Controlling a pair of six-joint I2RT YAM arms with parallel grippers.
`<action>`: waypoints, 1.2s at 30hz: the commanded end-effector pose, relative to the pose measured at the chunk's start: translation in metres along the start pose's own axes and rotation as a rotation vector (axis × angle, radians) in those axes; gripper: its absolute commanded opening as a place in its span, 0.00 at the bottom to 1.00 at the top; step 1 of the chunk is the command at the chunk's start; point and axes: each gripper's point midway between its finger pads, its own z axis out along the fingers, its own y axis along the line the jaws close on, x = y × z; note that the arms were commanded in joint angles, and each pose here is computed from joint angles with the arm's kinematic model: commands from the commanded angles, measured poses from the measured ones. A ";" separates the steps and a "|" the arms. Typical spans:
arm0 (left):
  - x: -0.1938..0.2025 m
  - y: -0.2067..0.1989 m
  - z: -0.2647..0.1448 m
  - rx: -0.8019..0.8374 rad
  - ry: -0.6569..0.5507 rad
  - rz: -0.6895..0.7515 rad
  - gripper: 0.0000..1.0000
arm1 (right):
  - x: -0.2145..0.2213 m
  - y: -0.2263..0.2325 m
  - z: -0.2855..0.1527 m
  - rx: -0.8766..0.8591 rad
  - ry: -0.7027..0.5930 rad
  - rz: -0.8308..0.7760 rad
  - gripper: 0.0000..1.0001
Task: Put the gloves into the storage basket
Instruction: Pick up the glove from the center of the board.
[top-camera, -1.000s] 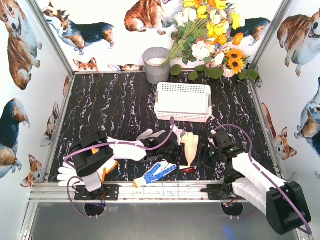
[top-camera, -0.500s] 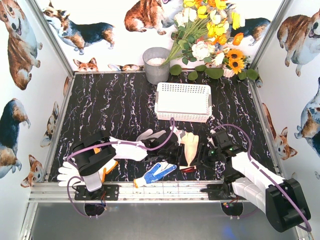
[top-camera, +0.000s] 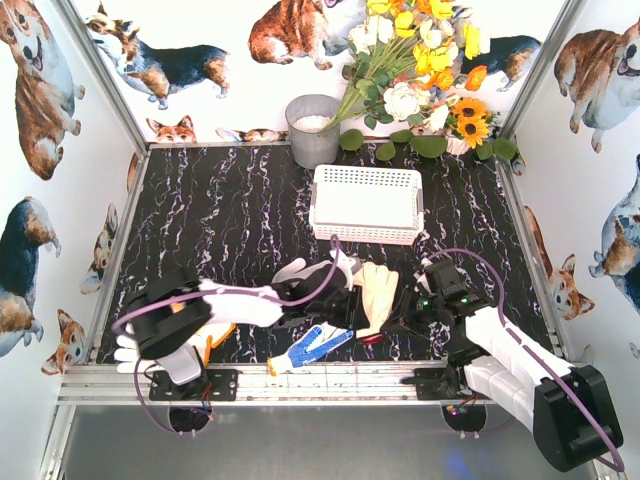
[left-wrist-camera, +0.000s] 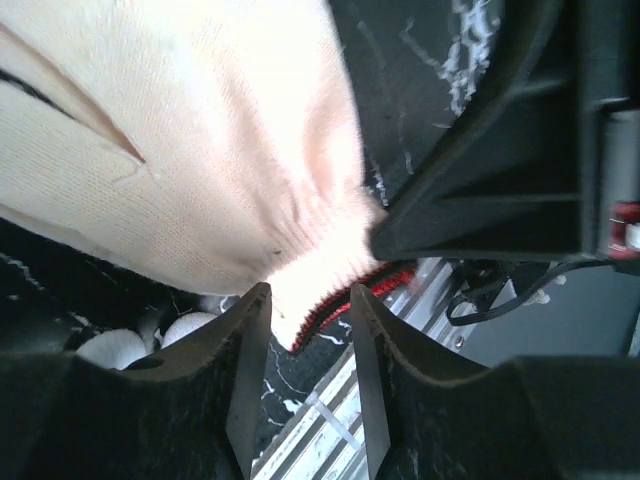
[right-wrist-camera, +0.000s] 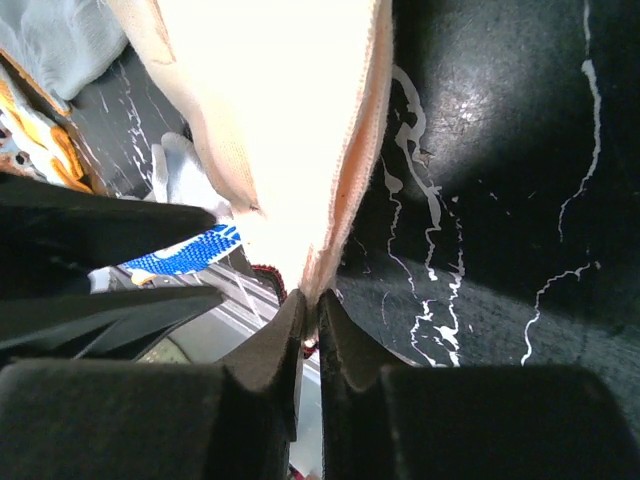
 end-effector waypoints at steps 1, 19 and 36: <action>-0.038 -0.020 -0.030 -0.006 -0.187 0.157 0.35 | -0.005 0.022 -0.006 -0.065 -0.007 -0.010 0.00; -0.025 -0.055 -0.045 -0.037 -0.274 0.725 0.79 | -0.030 0.057 -0.029 -0.089 -0.113 0.094 0.00; -0.039 -0.052 -0.006 -0.083 -0.359 0.695 0.78 | -0.040 0.072 -0.036 -0.134 -0.158 0.141 0.00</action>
